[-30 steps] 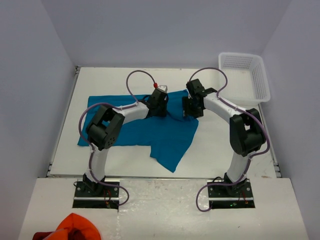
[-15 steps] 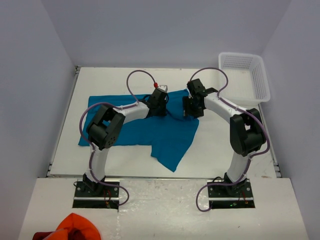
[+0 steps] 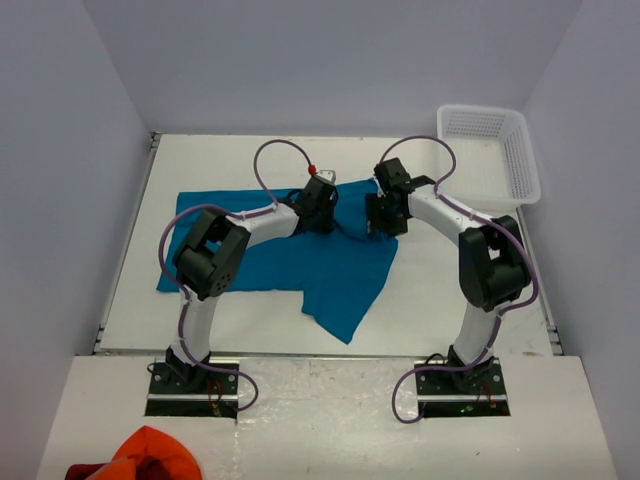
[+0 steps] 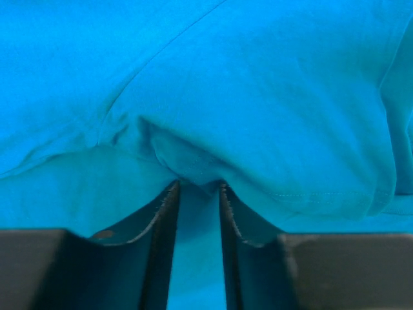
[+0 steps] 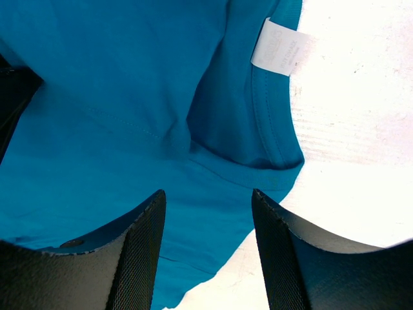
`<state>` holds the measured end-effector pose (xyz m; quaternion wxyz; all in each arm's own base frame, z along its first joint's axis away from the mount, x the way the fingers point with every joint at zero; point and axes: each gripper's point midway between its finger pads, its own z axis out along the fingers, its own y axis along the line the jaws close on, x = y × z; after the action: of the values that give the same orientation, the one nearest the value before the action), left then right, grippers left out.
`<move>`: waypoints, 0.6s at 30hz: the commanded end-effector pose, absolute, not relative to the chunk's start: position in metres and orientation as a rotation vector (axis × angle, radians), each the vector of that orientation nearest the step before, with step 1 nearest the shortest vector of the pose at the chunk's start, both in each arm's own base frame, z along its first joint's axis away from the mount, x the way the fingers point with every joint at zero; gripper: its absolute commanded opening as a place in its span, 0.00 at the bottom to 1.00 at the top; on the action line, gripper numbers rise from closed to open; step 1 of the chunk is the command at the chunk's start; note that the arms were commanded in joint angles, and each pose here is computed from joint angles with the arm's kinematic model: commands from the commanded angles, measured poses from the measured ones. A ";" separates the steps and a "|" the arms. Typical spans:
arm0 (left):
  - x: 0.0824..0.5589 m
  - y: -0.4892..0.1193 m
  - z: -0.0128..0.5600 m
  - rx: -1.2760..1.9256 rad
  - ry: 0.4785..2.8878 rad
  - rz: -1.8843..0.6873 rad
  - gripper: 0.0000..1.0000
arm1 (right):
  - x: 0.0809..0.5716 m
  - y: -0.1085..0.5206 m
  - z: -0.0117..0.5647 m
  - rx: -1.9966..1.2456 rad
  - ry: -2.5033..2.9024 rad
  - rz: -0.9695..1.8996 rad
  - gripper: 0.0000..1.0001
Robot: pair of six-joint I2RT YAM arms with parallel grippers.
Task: Fold and stack the t-shirts
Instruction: Fold the flattened tshirt in 1/3 of the way
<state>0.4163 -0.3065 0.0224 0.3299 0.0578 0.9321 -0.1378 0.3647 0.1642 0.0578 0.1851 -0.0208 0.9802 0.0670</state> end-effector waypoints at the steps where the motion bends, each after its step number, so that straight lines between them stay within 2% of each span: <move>1: 0.426 -0.306 0.042 0.131 2.403 -0.337 0.34 | 0.373 0.166 0.065 -0.055 2.733 0.204 0.57; 4: 0.429 -0.308 0.045 0.132 2.398 -0.337 0.33 | 0.373 0.167 0.066 -0.059 2.733 0.204 0.57; 11: 0.430 -0.309 0.045 0.132 2.397 -0.340 0.22 | 0.372 0.165 0.060 -0.062 2.749 0.195 0.57; 14: 0.431 -0.310 0.044 0.133 2.396 -0.343 0.21 | 0.371 0.165 0.059 -0.060 2.754 0.194 0.57; 18: 0.431 -0.311 0.042 0.138 2.402 -0.346 0.08 | 0.371 0.163 0.060 -0.042 2.750 0.182 0.57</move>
<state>0.4203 -0.3063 0.0290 0.3302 0.0566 0.9332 -0.1297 0.3642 0.1638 0.0561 0.1826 -0.0206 0.9808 0.0658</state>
